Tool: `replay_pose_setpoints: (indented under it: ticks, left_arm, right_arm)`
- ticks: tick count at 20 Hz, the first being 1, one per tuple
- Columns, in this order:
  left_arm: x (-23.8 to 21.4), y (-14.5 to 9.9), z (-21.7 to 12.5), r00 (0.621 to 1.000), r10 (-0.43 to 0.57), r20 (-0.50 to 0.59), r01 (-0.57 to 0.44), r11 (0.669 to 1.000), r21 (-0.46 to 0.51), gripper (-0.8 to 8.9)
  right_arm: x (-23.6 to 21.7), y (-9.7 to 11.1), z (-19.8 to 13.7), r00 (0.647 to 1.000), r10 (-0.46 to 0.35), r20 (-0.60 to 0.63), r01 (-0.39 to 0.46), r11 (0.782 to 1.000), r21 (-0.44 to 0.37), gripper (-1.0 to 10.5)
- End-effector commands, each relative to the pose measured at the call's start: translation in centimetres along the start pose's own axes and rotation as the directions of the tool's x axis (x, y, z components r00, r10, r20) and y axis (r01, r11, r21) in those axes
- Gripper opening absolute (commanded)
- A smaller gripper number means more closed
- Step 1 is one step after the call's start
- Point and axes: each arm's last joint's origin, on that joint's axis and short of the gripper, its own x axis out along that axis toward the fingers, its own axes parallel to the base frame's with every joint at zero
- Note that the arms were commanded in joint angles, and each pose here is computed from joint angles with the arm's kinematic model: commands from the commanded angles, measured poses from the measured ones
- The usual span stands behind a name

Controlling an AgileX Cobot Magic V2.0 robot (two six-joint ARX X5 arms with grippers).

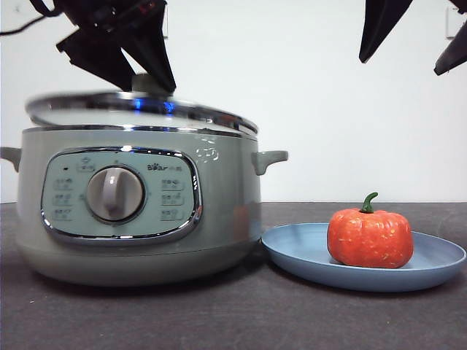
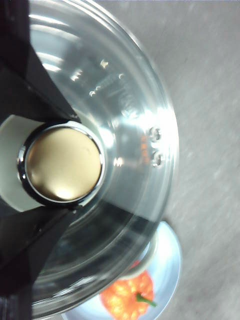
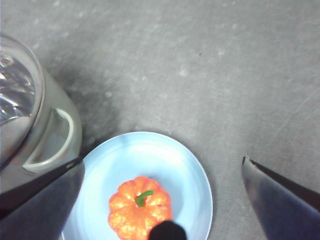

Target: Take the pumpkin out from the steamer,put the pumpkin in the blue plate,close the lid

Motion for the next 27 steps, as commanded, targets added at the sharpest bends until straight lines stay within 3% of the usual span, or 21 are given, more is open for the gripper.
replay_pose_setpoints:
  ticks: [1,6,7,10,20,21,23,24,26,27]
  left_arm:
    - [0.9,-0.1,0.2,1.000,-0.027,-0.001,0.027,1.000,0.008,-0.09]
    - [1.3,-0.5,-0.5,0.997,-0.045,-0.069,0.046,0.999,0.007,0.03]
    - [1.3,-0.5,-0.5,0.996,-0.046,-0.071,0.046,0.999,0.007,0.53]
    - [1.3,-0.5,-0.3,0.997,-0.044,-0.057,0.045,0.999,0.009,4.80]
    - [-2.3,-1.0,-0.1,0.999,-0.040,0.010,0.040,0.999,-0.010,4.66]
    - [-3.1,-1.1,-0.2,0.999,-0.039,0.018,0.039,0.999,-0.009,4.43]
    - [-5.0,-1.4,-0.5,0.999,-0.039,0.032,0.039,0.999,-0.004,2.63]
    - [-5.9,-1.5,-0.7,0.998,-0.039,0.039,0.039,0.999,0.002,1.62]
    - [-7.7,-1.8,-1.1,0.998,-0.037,0.058,0.036,0.999,0.009,-0.23]
    - [-8.5,-1.9,-1.3,0.997,-0.028,0.070,0.027,1.000,0.011,-0.09]
  right_arm:
    - [0.1,-0.1,-0.2,1.000,-0.007,-0.008,0.007,1.000,0.010,5.4]
    - [0.2,-0.3,-0.3,1.000,-0.014,-0.019,0.014,1.000,0.010,5.4]
    - [0.2,-0.3,-0.3,1.000,-0.014,-0.019,0.014,1.000,0.010,5.4]
    - [0.2,-0.3,-0.4,1.000,-0.014,-0.021,0.014,1.000,0.010,5.4]
    - [0.2,-0.3,-0.5,0.999,-0.012,-0.032,0.012,1.000,0.009,5.3]
    - [0.1,-0.3,-0.5,0.999,-0.008,-0.032,0.008,1.000,0.009,5.3]
    - [-0.1,-0.3,-0.5,1.000,-0.007,-0.031,0.008,1.000,0.009,5.3]
    - [-0.3,-0.3,-0.5,1.000,-0.007,-0.025,0.007,1.000,0.006,4.9]
    - [-0.6,-0.3,-0.5,1.000,-0.004,-0.013,0.004,1.000,0.005,2.1]
    - [-0.8,-0.3,-0.5,1.000,-0.004,-0.007,0.004,1.000,0.000,0.6]
